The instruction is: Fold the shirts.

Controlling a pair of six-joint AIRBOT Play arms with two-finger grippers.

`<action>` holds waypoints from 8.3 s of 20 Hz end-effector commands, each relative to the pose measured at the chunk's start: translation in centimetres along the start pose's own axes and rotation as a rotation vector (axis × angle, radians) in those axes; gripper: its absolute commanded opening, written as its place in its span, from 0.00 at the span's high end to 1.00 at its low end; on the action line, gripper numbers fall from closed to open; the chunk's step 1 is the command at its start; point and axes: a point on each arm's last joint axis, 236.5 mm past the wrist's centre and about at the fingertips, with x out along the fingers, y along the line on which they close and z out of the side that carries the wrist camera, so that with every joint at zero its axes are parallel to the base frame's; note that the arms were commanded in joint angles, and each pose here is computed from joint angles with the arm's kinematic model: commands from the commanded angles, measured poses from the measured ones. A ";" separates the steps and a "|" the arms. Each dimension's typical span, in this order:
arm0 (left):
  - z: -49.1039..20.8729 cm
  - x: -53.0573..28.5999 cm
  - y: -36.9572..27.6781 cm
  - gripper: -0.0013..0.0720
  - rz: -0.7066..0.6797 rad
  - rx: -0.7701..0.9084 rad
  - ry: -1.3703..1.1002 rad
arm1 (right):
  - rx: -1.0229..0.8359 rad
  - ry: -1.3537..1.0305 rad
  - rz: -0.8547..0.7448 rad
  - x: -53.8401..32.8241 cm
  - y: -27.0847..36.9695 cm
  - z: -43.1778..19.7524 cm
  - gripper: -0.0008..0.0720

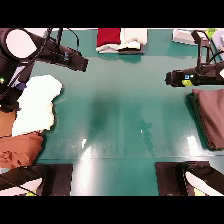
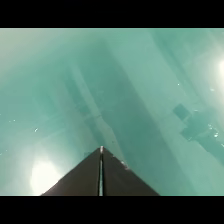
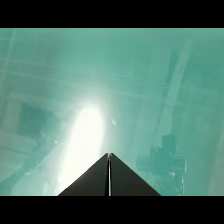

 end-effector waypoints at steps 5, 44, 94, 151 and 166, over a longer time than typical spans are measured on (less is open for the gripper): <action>0.0 0.0 0.0 0.95 0.001 -0.001 0.000 | 0.001 0.000 0.002 0.0 0.1 0.0 0.96; -1.8 -5.1 23.0 0.95 0.473 -0.217 0.046 | -0.048 -0.251 0.043 -7.5 2.9 8.1 0.96; -24.4 10.2 -6.8 0.95 -0.170 -0.108 0.573 | -0.023 -0.101 -0.007 -7.0 0.9 9.1 0.96; -10.1 1.8 4.6 0.95 -0.054 -0.166 0.296 | -0.116 0.267 0.112 3.6 5.3 -1.8 0.96; -8.7 10.0 12.3 0.72 0.176 -0.020 0.196 | -0.086 0.142 0.104 9.3 5.1 4.4 0.51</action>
